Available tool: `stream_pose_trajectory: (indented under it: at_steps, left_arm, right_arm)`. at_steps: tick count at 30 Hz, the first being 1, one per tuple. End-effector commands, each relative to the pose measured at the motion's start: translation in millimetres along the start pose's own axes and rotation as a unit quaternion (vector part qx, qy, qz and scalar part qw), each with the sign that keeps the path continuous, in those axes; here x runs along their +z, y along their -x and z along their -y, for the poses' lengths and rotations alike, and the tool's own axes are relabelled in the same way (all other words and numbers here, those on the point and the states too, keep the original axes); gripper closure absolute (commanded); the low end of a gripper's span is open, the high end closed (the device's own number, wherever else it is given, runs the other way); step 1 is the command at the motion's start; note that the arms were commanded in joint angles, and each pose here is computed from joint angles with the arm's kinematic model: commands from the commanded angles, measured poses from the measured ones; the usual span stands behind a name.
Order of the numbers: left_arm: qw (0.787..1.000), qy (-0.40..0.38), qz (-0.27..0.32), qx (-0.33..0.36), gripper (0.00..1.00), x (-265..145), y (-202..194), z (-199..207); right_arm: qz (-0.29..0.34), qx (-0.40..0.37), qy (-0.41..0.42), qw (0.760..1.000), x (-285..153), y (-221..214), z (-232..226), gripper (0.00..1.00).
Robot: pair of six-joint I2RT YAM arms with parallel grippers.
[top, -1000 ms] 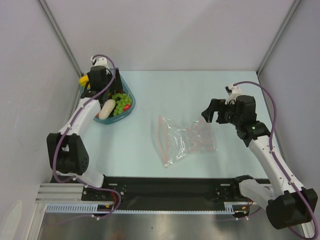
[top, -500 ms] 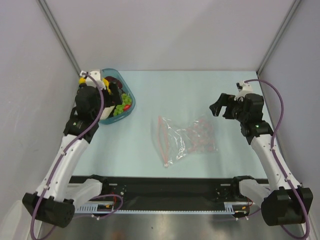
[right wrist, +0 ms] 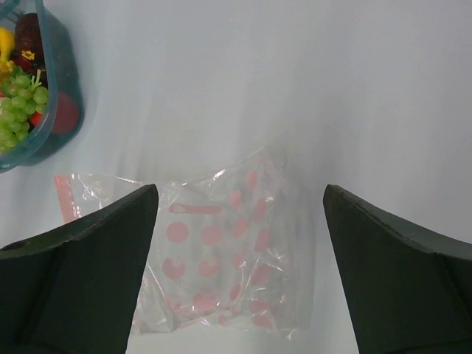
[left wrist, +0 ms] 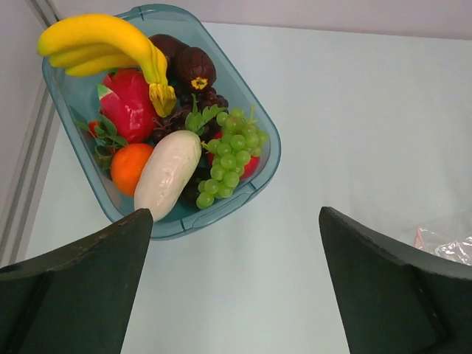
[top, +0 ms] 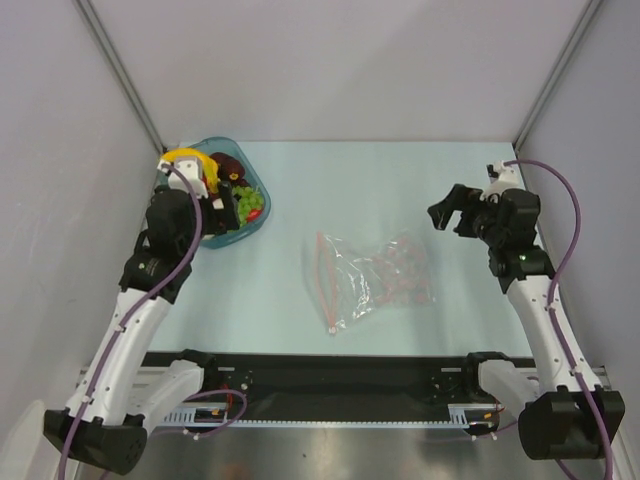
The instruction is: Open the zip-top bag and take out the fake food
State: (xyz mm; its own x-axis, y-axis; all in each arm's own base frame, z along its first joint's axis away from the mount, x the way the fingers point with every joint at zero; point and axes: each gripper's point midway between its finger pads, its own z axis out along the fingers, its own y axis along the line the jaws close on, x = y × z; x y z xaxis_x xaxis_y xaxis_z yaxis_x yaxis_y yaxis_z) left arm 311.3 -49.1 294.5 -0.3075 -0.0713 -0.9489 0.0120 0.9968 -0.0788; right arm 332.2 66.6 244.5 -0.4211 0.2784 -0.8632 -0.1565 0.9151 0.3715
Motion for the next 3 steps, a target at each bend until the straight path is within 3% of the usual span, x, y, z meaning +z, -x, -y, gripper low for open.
stream_pose_trajectory:
  at_steps: [1, 3]
  left_arm:
    - [1.000, -0.003, 0.010, 0.008, 0.00, -7.7, 5.3, -0.2]
    - [1.000, -0.003, 0.010, 0.009, 0.00, -8.1, 4.2, -0.5]
  right_arm:
    - [0.026, -0.003, 0.010, 1.000, -5.4, 16.3, -6.3, 0.00]
    - [0.024, -0.004, 0.009, 1.000, -5.1, 16.4, -5.5, 0.00]
